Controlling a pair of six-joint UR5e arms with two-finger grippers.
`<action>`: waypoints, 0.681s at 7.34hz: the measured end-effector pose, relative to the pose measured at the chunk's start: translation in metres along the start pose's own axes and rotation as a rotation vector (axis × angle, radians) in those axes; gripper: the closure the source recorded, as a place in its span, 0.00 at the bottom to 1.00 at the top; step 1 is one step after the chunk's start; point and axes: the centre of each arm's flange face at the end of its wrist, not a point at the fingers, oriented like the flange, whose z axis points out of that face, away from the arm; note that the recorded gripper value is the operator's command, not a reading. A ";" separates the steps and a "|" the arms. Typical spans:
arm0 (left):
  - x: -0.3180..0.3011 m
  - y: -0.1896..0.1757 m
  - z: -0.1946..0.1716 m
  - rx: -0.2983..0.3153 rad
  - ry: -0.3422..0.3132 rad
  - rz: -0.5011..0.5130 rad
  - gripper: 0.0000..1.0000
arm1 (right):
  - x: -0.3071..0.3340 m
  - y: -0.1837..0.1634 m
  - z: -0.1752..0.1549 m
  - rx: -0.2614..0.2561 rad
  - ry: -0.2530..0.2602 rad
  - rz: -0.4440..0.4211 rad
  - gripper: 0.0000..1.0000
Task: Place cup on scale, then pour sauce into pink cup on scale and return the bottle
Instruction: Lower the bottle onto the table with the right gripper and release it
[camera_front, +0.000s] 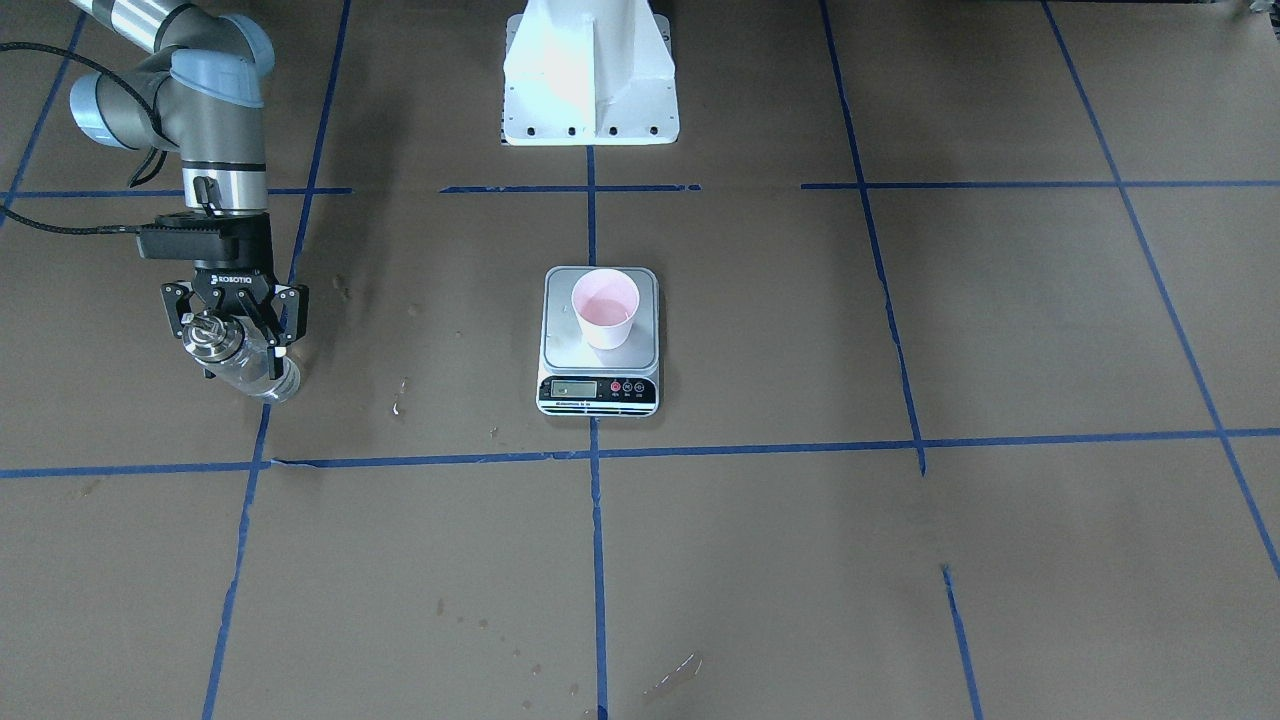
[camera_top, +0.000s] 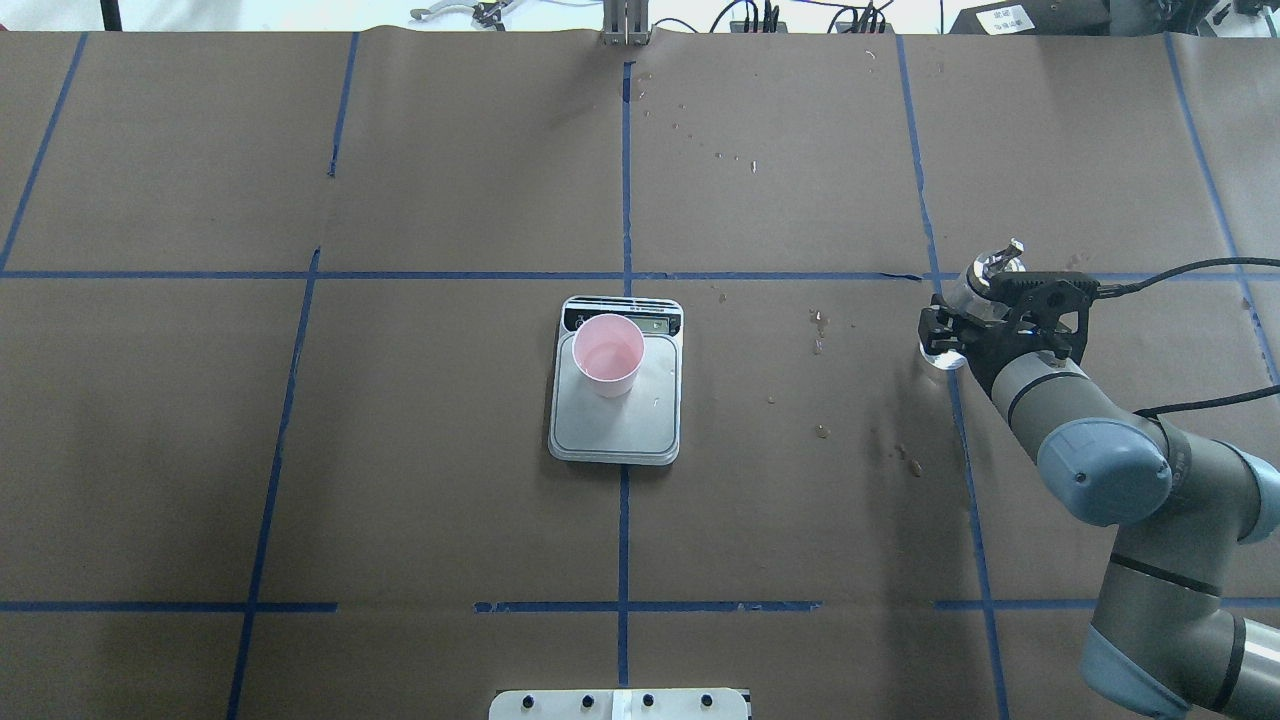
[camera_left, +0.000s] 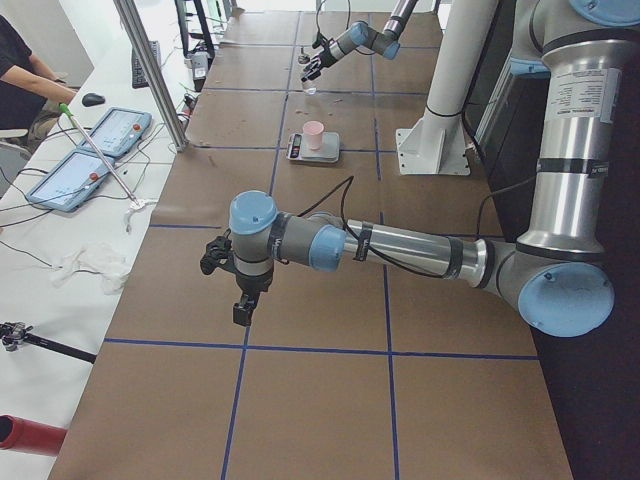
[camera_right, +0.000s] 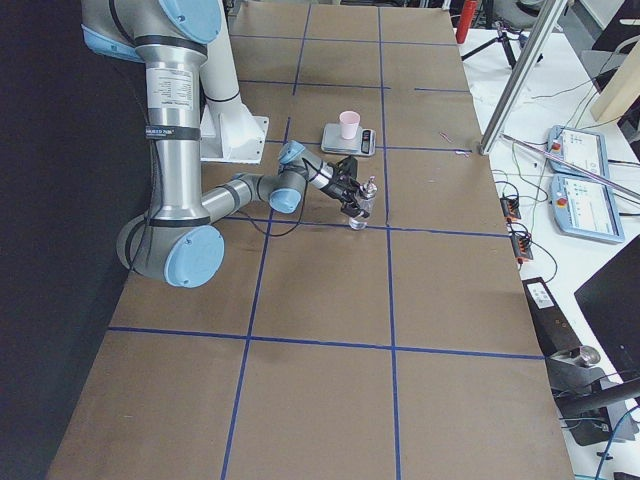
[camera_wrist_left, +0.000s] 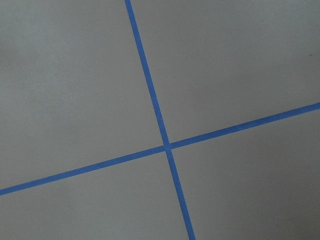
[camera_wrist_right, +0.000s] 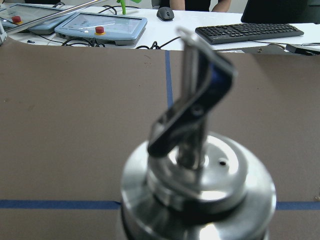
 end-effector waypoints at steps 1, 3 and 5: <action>0.000 0.000 0.000 0.000 0.000 0.000 0.00 | 0.000 0.000 0.000 0.001 -0.002 0.002 0.00; 0.000 0.000 0.000 0.001 0.000 0.001 0.00 | -0.002 -0.003 -0.003 0.005 -0.009 0.007 0.00; 0.001 -0.003 -0.002 0.005 0.000 0.001 0.00 | -0.005 -0.006 -0.006 0.008 -0.018 0.016 0.00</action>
